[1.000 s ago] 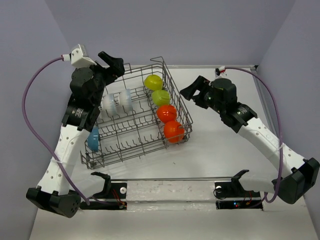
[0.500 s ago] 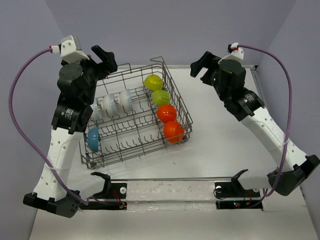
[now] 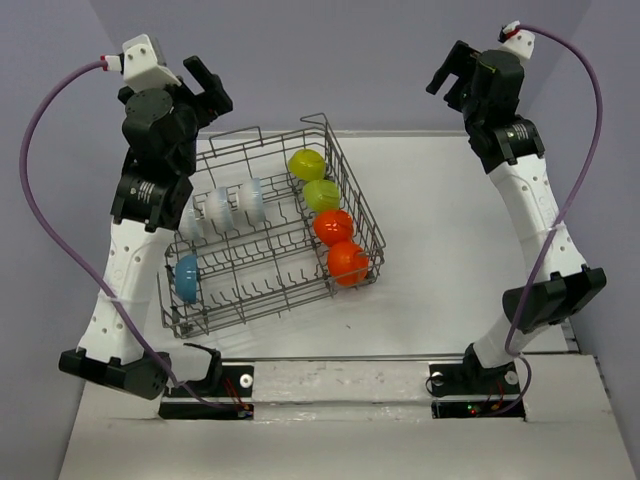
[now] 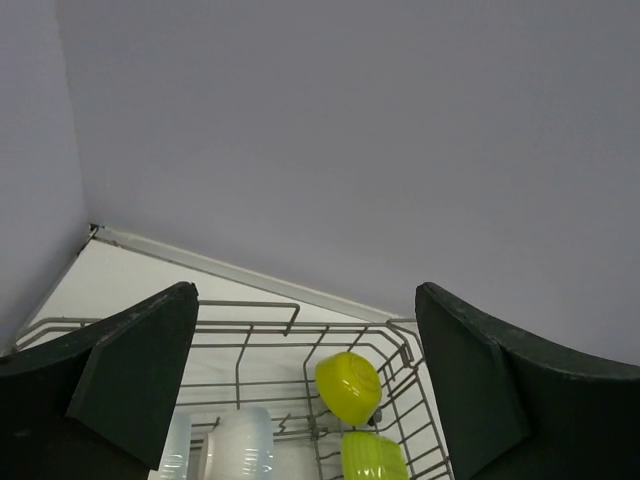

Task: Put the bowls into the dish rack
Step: Reset both arms

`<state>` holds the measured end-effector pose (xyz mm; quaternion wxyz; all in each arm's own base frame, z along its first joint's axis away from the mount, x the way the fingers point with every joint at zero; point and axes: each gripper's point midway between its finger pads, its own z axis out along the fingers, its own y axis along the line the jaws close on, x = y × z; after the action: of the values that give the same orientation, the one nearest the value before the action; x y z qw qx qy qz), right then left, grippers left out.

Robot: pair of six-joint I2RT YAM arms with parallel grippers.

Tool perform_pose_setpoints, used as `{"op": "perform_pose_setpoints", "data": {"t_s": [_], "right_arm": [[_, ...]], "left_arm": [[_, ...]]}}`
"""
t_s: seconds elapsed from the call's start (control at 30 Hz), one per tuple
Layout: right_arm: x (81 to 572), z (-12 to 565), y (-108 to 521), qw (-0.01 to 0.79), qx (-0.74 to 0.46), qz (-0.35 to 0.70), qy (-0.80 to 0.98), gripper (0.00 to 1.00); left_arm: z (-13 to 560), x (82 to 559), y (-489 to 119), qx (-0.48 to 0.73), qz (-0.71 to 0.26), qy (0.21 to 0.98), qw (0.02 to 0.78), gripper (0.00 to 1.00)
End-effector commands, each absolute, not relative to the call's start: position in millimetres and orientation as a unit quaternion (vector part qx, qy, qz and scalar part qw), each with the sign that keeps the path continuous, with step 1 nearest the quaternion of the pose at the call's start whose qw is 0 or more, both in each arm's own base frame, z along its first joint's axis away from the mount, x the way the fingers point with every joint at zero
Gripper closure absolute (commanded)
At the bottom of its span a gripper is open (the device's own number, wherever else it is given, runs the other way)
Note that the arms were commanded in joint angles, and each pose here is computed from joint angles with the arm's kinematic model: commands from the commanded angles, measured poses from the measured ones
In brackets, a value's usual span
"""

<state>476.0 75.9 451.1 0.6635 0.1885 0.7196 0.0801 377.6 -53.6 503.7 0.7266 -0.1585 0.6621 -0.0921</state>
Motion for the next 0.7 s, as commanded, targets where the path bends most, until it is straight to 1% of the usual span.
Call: {"op": "perform_pose_setpoints", "data": {"t_s": [0.0, 0.07, 0.2, 0.67], "right_arm": [[474, 471, 93, 0.656, 0.150, 0.134, 0.727, 0.00], [476, 474, 96, 0.656, 0.143, 0.139, 0.728, 0.00], [470, 472, 102, 0.655, 0.131, 0.157, 0.727, 0.00], [454, 474, 99, 0.660, 0.125, 0.157, 0.724, 0.00]], "left_arm": [[550, 377, -40, -0.174, -0.074, 0.627, 0.756, 0.01], [548, 389, -45, -0.168, -0.075, 0.635, 0.750, 0.01], [563, 391, -51, -0.162, -0.092, 0.621, 0.761, 0.01], [557, 395, -57, -0.156, -0.104, 0.627, 0.757, 0.01]]}}
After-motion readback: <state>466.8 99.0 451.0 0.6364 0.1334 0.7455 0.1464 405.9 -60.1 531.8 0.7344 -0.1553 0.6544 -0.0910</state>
